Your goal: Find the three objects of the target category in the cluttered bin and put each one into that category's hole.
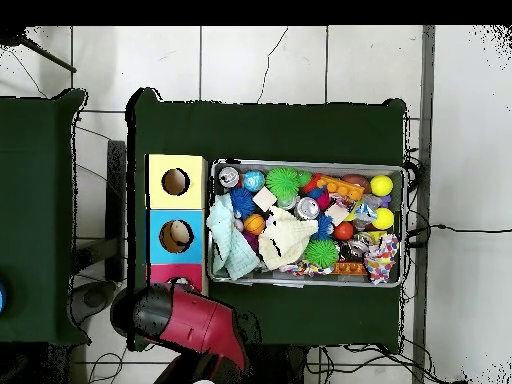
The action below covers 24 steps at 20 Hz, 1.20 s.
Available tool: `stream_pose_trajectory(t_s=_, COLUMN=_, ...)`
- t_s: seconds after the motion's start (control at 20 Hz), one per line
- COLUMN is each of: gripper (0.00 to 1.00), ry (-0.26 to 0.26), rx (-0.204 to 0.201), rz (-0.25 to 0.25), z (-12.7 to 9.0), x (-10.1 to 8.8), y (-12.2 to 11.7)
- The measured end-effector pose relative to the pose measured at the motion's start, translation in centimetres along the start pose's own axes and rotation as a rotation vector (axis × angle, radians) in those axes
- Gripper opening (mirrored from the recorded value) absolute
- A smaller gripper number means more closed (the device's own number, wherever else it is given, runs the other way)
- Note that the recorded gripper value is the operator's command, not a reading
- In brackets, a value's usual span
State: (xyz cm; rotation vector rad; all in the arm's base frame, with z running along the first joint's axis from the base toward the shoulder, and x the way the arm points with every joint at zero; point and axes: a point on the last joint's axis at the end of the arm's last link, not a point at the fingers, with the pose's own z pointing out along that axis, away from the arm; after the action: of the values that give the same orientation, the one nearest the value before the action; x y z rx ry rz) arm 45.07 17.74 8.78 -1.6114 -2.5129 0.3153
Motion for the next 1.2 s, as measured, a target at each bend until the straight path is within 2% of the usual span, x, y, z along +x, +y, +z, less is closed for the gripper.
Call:
stream_pose_trajectory(t_s=0.4, gripper=0.00, ry=-0.016, rx=0.010, rz=-0.004, z=-0.01, x=0.14, y=0.14)
stream_pose_trajectory(t_s=1.2, gripper=0.00, ry=-0.005, rx=0.011, rz=0.017, z=-0.07, x=-0.08, y=0.40)
